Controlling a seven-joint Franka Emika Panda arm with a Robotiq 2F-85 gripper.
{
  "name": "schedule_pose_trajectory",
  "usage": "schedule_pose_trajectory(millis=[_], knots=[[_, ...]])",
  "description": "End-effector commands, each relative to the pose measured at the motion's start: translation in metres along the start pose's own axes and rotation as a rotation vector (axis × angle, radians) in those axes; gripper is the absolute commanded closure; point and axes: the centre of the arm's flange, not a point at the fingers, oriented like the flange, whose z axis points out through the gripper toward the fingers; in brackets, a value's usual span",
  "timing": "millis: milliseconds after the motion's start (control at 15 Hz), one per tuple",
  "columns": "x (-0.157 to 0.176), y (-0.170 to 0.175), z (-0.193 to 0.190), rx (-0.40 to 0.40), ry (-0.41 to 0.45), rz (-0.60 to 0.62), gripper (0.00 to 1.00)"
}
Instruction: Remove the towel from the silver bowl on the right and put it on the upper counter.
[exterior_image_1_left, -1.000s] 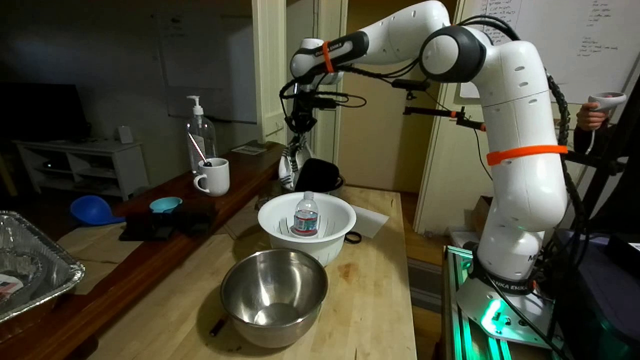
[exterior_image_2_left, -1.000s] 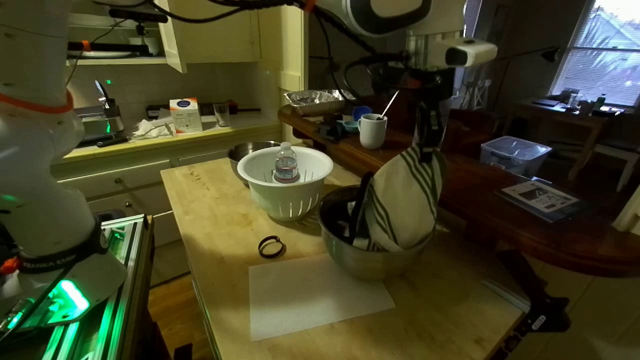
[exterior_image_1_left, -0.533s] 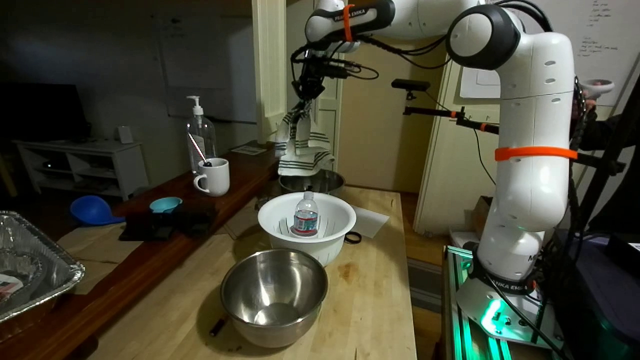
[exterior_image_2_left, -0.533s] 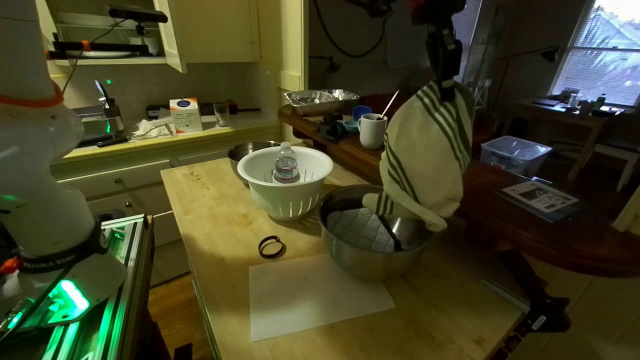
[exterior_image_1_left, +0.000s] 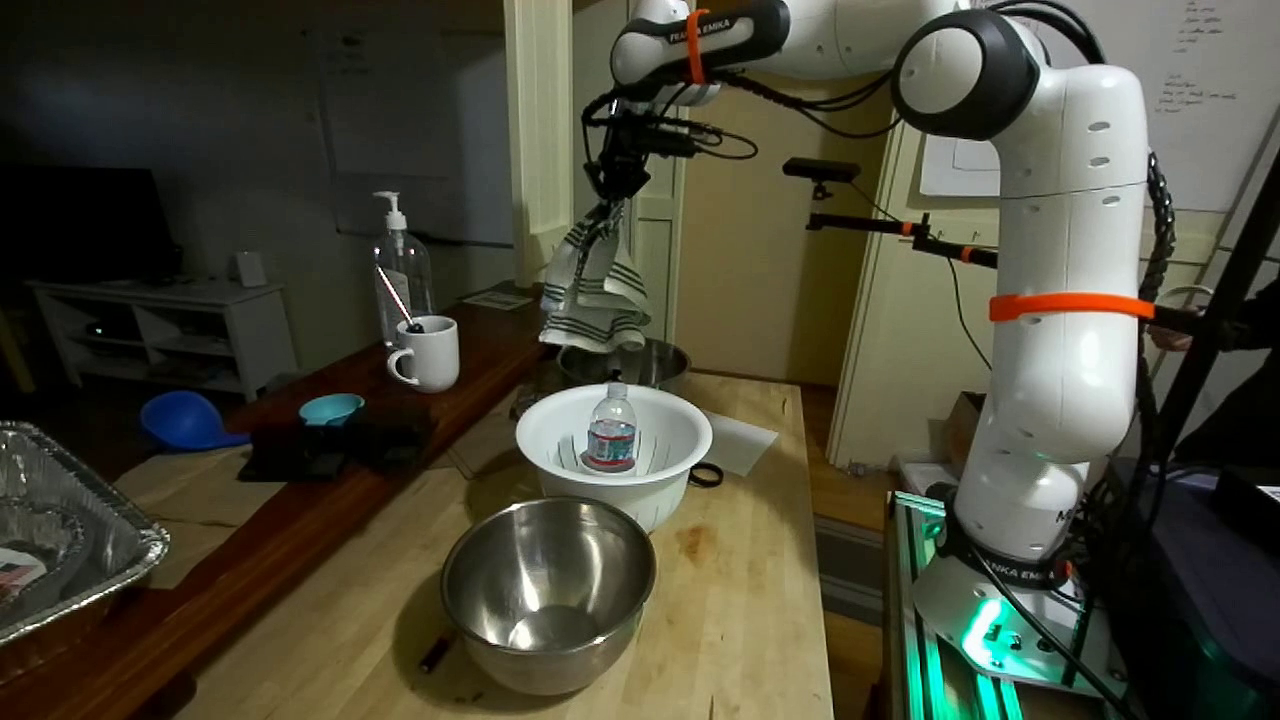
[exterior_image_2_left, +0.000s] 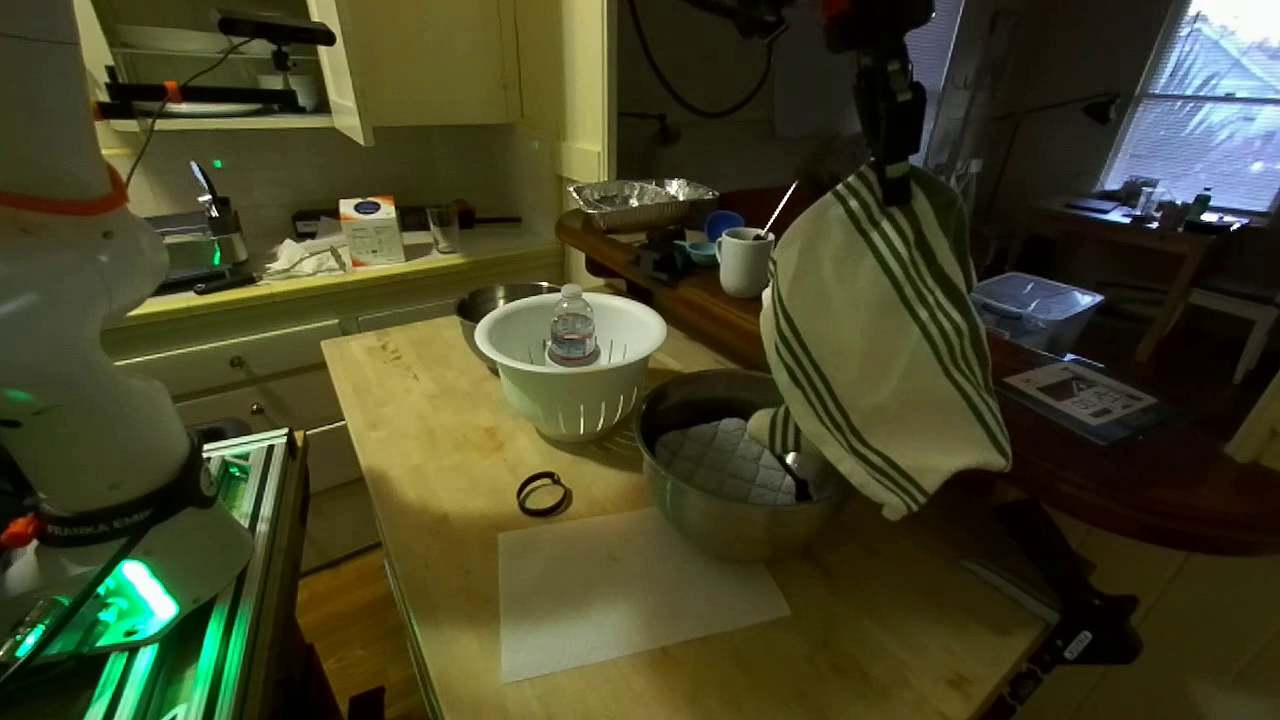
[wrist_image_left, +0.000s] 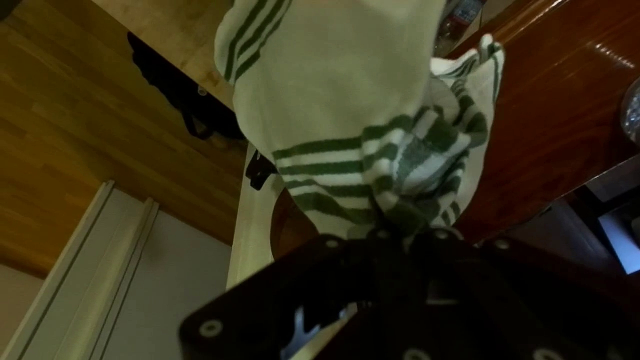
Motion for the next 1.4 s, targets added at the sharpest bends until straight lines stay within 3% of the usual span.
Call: schedule_pose_trajectory(millis=[0, 333, 467, 667, 933, 1200, 1333], knots=[[0.037, -0.002, -0.033, 0.012, 0.142, 0.104, 0.98], [0.111, -0.007, -0.102, 0.053, 0.419, 0.161, 0.98], [0.134, -0.021, -0.112, 0.103, 0.459, 0.143, 0.98], [0.154, -0.045, -0.097, 0.263, 0.395, 0.068, 0.98], [0.154, -0.039, -0.051, 0.447, 0.349, -0.073, 0.98], [0.14, -0.013, 0.016, 0.482, 0.231, -0.015, 0.98], [0.142, -0.017, 0.042, 0.51, 0.212, -0.035, 0.98]])
